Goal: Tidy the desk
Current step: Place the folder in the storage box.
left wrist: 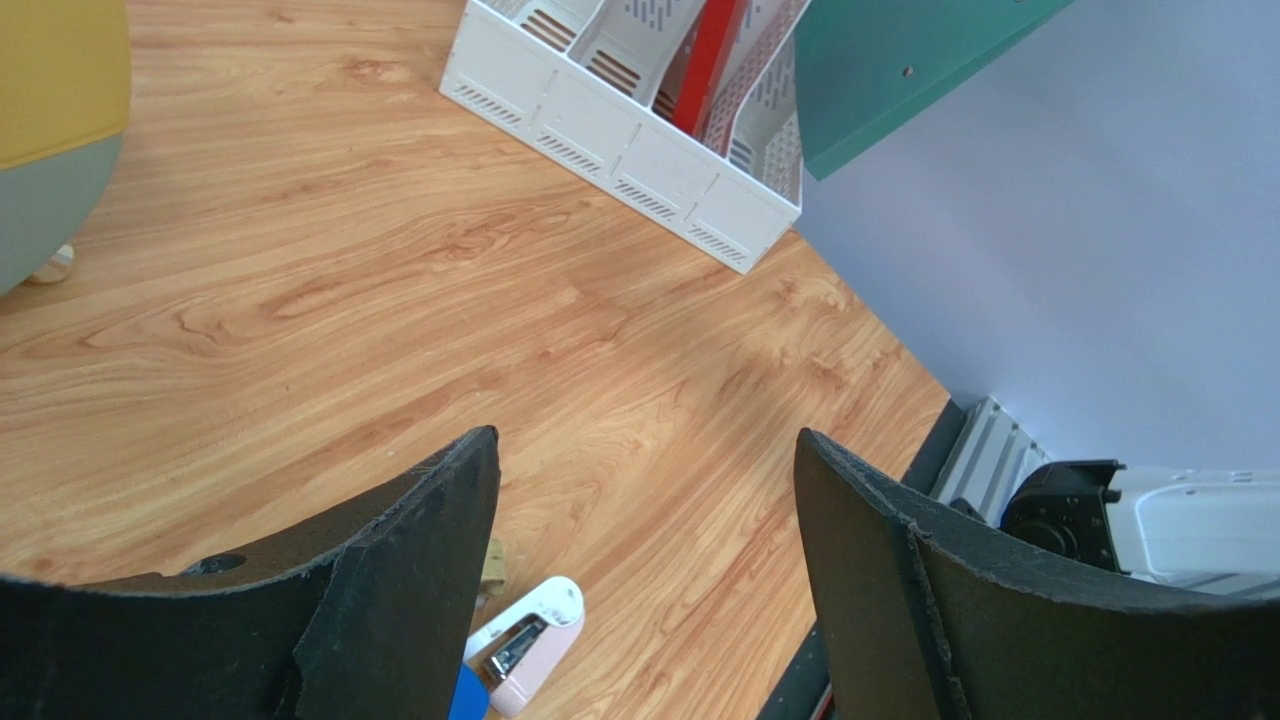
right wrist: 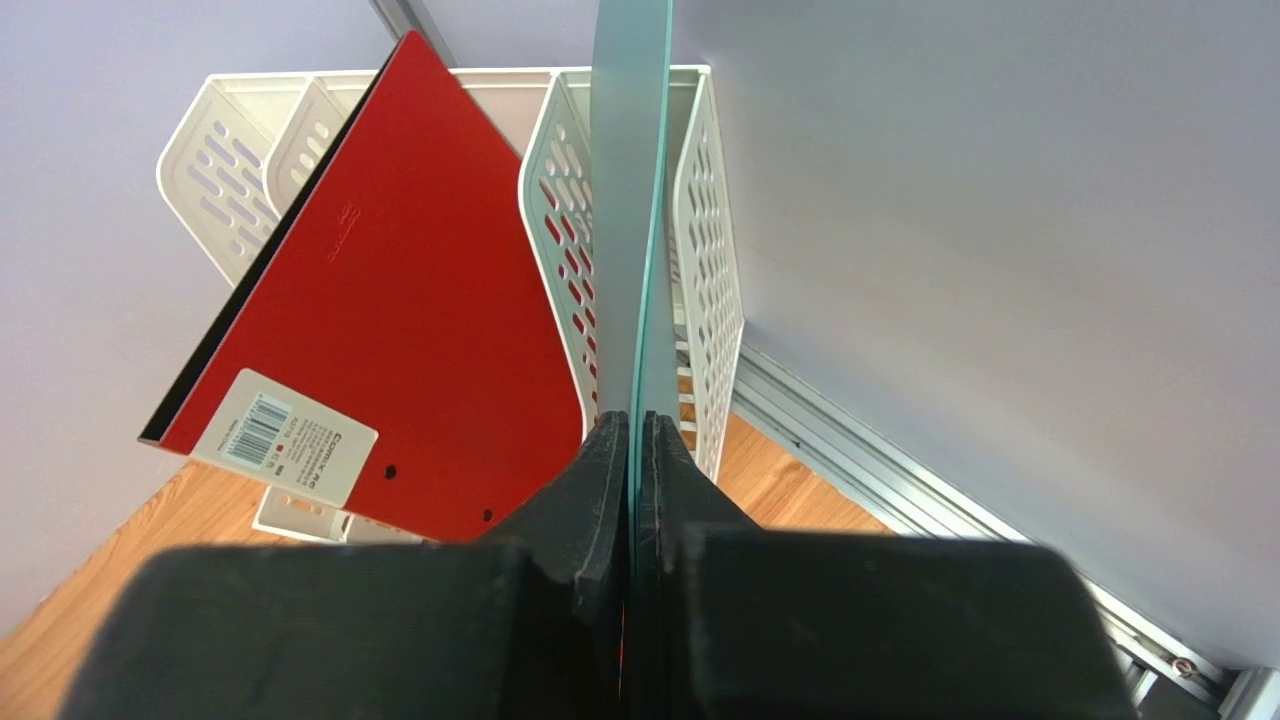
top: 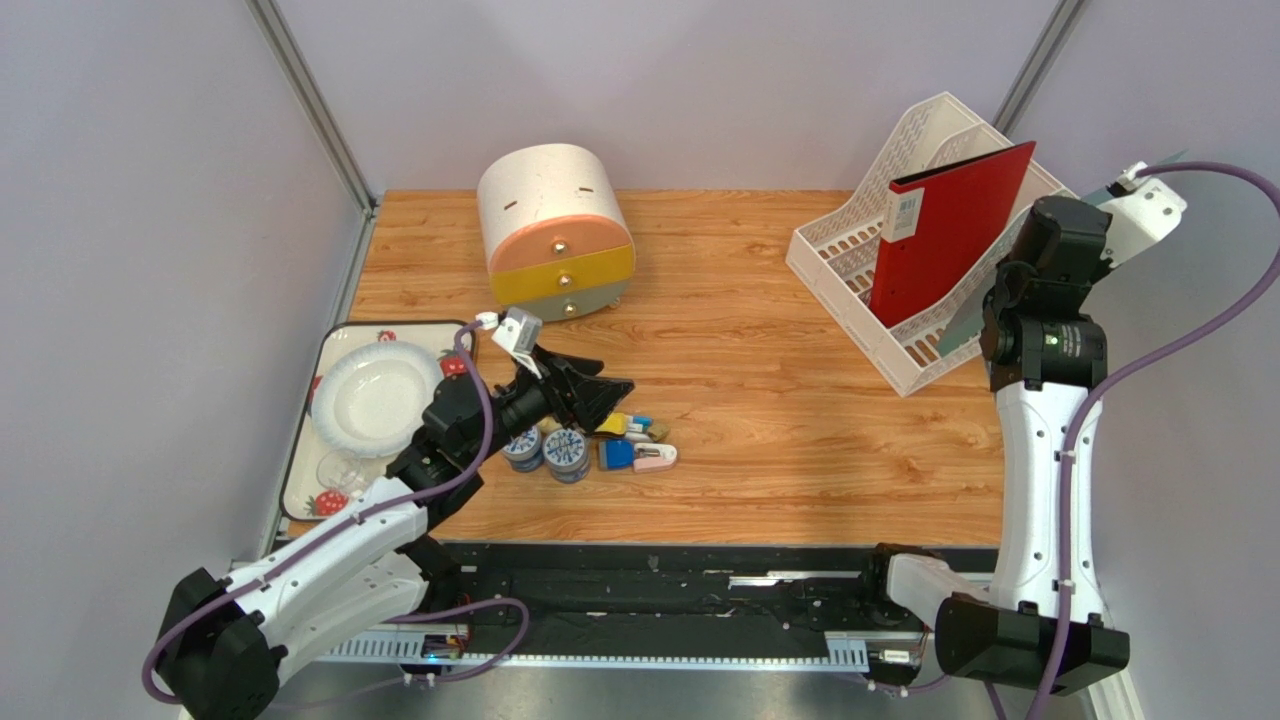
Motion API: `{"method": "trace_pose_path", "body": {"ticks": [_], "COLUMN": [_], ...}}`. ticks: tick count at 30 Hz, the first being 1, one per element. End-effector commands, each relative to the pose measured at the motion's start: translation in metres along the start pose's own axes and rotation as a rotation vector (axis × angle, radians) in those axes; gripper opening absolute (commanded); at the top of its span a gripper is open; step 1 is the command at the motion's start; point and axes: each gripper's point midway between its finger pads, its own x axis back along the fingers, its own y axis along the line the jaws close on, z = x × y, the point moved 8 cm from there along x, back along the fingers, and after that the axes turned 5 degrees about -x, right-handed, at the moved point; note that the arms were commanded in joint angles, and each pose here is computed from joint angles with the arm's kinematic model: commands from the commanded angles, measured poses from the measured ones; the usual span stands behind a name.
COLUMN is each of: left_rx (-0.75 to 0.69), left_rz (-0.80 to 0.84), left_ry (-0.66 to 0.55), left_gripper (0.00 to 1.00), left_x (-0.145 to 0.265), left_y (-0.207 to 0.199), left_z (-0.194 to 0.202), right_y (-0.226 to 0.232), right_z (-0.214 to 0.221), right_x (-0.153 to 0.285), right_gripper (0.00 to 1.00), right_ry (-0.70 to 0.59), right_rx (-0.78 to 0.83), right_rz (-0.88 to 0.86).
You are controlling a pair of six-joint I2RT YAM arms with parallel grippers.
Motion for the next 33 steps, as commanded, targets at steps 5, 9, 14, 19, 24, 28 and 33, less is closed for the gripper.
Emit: {"method": "trace_pose_path", "body": {"ticks": [5,9,14,19,24,28,33], "left_rx": [-0.036,-0.041,-0.049,-0.053,-0.052,-0.064,-0.079], "left_rz": [0.026,0.019,0.005,-0.003,-0.020,-0.040,-0.120], "left_ry": [-0.057,-0.057,-0.056,-0.051,-0.042,-0.042,-0.050], "left_gripper": [0.80,0.80,0.80,0.82,0.83,0.84,0.87], "left_x": [-0.006,-0.005,-0.003,-0.001,0.001,0.008,0.023], "left_y": [-0.007,-0.007,-0.007,-0.006,-0.005,-0.004,0.000], "left_z": [-0.022,-0.024,-0.025,-0.025,-0.023,-0.024,-0.027], "right_y": [0.009,0.011,0.011,0.011,0.008,0.007,0.012], "right_z": [-0.003,0.014,0.024,0.028,0.018,-0.003,-0.020], "right_x": [-0.017,-0.026,-0.028,-0.020,0.001,0.023,0.064], "right_gripper": [0.00,0.00,0.00,0.41,0.65,0.78,0.84], "right_ry": [-0.008,0.026,0.042,0.068,0.054,0.027,0.042], "right_rx": [-0.104,-0.150,-0.181,-0.161,-0.162,-0.159,-0.146], "right_rz": [-0.038,-0.058,-0.059,-0.119,-0.200,-0.257,-0.486]}}
